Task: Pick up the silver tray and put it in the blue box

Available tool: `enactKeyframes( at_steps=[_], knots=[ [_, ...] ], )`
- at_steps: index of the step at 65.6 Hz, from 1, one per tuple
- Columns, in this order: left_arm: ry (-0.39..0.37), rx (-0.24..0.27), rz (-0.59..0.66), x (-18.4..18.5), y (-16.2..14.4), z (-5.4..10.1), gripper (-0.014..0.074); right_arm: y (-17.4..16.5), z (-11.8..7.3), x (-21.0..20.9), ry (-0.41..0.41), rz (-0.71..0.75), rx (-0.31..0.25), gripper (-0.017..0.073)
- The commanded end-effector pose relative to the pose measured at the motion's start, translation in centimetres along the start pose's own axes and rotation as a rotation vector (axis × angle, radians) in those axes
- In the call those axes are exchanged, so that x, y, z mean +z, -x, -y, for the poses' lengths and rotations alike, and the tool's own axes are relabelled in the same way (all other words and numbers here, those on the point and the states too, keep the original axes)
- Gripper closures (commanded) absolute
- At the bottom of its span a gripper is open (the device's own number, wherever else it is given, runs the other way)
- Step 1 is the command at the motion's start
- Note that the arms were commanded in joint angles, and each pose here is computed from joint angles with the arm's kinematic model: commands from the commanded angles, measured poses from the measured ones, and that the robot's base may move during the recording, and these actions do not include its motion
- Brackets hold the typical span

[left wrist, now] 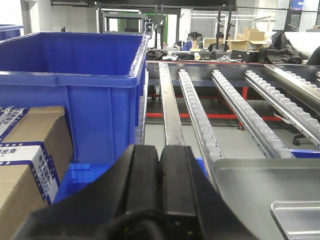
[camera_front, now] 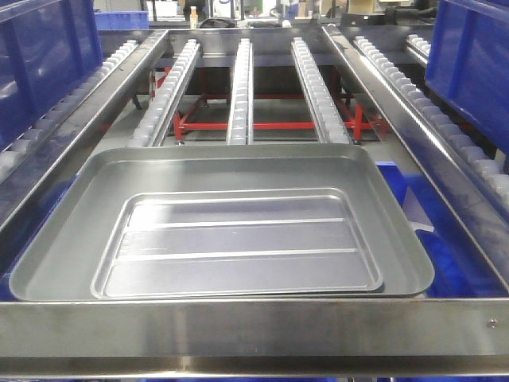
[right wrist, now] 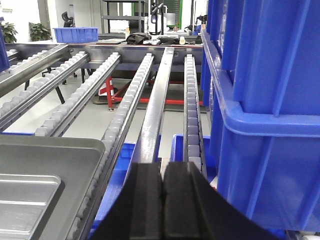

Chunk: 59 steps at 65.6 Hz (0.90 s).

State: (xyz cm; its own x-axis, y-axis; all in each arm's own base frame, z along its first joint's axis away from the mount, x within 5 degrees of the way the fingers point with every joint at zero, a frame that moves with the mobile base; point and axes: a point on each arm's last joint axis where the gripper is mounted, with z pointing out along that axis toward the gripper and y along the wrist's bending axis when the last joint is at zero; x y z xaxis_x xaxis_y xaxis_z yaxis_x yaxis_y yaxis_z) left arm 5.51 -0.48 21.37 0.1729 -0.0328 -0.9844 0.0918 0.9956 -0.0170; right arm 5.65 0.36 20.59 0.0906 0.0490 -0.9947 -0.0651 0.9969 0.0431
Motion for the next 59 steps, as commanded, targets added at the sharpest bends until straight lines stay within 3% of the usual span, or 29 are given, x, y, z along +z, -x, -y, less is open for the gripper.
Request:
enactKeyframes(
  at_steps=[1,43,51,59],
  knots=[
    [-0.003,-0.004,0.100,-0.2,0.9,0.0,0.0690,0.8,-0.1,-0.2,0.015,0.101,-0.014,0.0506],
    [-0.003,-0.004,0.100,-0.2,0.9,0.0,0.0690,0.6,-0.1,-0.2,0.013,0.086,-0.017,0.0506],
    [-0.007,0.024,0.116,-0.2,1.6,0.1,0.0690,1.9,-0.1,-0.3,0.011,0.082,0.051,0.0506],
    [-0.016,0.023,0.060,-0.3,5.0,0.2,0.0690,5.1,-0.1,-0.5,-0.014,0.011,0.119,0.0506]
  ],
)
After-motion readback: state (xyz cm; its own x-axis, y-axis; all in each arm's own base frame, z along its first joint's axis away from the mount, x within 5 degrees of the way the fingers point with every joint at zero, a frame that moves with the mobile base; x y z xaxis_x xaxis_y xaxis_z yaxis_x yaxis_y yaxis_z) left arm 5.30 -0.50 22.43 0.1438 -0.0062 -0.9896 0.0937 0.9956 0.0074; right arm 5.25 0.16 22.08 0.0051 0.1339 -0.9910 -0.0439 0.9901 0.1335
